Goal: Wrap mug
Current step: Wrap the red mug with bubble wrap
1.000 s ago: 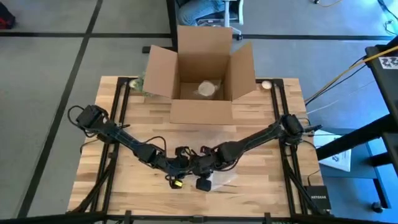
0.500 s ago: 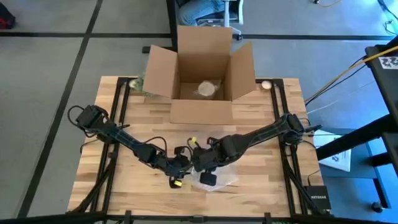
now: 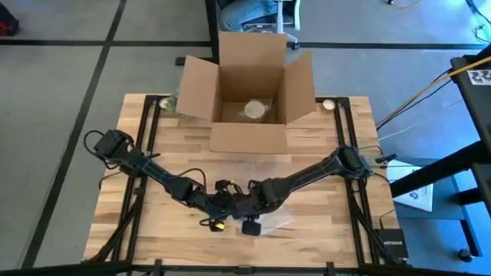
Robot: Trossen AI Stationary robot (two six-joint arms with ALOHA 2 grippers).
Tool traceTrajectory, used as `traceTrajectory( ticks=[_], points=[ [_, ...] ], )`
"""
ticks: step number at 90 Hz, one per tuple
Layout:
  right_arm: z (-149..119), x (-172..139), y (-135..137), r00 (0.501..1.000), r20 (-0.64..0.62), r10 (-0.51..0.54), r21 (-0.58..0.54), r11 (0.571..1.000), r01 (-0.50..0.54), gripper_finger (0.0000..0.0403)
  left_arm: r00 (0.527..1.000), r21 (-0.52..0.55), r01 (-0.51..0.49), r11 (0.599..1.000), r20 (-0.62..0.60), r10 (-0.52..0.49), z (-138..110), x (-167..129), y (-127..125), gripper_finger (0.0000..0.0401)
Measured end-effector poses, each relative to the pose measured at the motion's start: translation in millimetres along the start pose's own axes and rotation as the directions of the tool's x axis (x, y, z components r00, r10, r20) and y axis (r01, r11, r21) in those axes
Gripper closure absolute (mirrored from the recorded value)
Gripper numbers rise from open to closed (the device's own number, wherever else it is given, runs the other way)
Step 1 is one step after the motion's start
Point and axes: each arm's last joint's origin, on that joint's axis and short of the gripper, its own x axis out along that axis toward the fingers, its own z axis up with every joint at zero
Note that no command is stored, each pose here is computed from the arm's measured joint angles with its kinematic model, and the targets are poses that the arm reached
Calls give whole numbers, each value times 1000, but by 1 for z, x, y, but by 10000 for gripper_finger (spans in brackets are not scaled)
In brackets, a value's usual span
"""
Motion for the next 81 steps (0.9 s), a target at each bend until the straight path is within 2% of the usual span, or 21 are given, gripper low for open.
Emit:
traceTrajectory(
  ticks=[16,32,47,56,69,75,81],
  points=[
    [-4,25,4,998,-57,-14,-30,999,12,403,1000,11,-9,1000,-27,9,-3,0,0,281],
    [-2,25,5,999,-41,-8,-33,999,6,403,997,40,-22,999,-70,24,-7,-2,0,281],
    [4,2,8,1000,3,-14,-37,999,14,403,997,50,-21,999,-77,25,-8,-2,0,281],
    [7,-23,11,999,27,21,-32,999,-20,403,997,52,-21,998,-75,25,-7,-2,0,281],
    [3,-45,17,998,25,58,-23,998,-57,403,997,50,-11,999,-76,15,-8,-3,-2,281],
    [-1,-51,17,999,32,26,-27,999,-25,403,997,57,-5,998,-76,10,-8,-3,-3,281],
    [-5,-53,14,999,20,-49,-22,999,49,403,997,60,-1,998,-78,5,-9,-4,-5,281]
  ],
)
